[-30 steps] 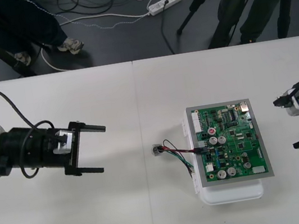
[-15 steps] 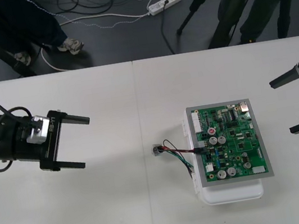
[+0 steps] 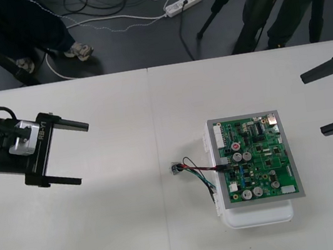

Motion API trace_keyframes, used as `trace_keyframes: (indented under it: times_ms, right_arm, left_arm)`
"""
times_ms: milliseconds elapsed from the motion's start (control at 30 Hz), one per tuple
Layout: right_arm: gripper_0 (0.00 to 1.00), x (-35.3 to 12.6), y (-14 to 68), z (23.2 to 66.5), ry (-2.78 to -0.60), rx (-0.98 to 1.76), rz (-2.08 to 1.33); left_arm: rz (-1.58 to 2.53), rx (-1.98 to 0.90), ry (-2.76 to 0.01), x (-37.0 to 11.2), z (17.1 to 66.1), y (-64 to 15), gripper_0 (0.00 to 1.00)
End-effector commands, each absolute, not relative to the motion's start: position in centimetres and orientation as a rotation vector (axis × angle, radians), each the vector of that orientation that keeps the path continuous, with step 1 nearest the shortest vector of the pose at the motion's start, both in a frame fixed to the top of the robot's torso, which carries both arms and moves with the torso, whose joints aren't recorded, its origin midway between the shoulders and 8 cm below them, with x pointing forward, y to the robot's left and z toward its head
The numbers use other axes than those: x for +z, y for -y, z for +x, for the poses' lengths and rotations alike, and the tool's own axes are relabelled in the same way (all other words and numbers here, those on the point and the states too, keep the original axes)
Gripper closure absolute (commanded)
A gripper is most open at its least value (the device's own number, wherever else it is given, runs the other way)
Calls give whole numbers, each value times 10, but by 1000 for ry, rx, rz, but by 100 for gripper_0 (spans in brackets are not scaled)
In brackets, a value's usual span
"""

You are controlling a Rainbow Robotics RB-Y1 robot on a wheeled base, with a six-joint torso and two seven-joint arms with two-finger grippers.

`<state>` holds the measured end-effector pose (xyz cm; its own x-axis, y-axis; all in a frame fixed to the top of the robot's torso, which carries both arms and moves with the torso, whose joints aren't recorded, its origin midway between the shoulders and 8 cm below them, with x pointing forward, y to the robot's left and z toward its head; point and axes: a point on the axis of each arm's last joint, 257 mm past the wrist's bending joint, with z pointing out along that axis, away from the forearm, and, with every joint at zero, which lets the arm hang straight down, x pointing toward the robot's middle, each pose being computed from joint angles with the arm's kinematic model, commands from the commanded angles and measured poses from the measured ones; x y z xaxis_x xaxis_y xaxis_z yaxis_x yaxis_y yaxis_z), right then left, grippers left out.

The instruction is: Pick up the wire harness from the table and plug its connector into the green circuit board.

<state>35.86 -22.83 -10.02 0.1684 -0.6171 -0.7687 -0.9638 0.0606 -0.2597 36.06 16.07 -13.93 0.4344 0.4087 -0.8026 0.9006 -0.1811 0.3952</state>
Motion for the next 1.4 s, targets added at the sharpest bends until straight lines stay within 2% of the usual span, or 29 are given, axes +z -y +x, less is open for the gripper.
trace_keyframes:
  times_ms: [33,533,800,1400]
  right_arm:
    - [0,-83,233,359,-1482,544,-1620]
    - [0,-88,255,334,-1480,572,-1721]
    - [0,-90,254,326,-1362,549,-1780]
    - [0,-104,250,313,-1387,598,-1777]
  left_arm:
    - [1817,-683,-1201,-133,347,-176,4]
    - [1820,-679,-1278,-123,325,-175,4]
    - [1826,-664,-1288,-127,327,-177,4]
    - [1842,-683,-1293,-130,322,-179,3]
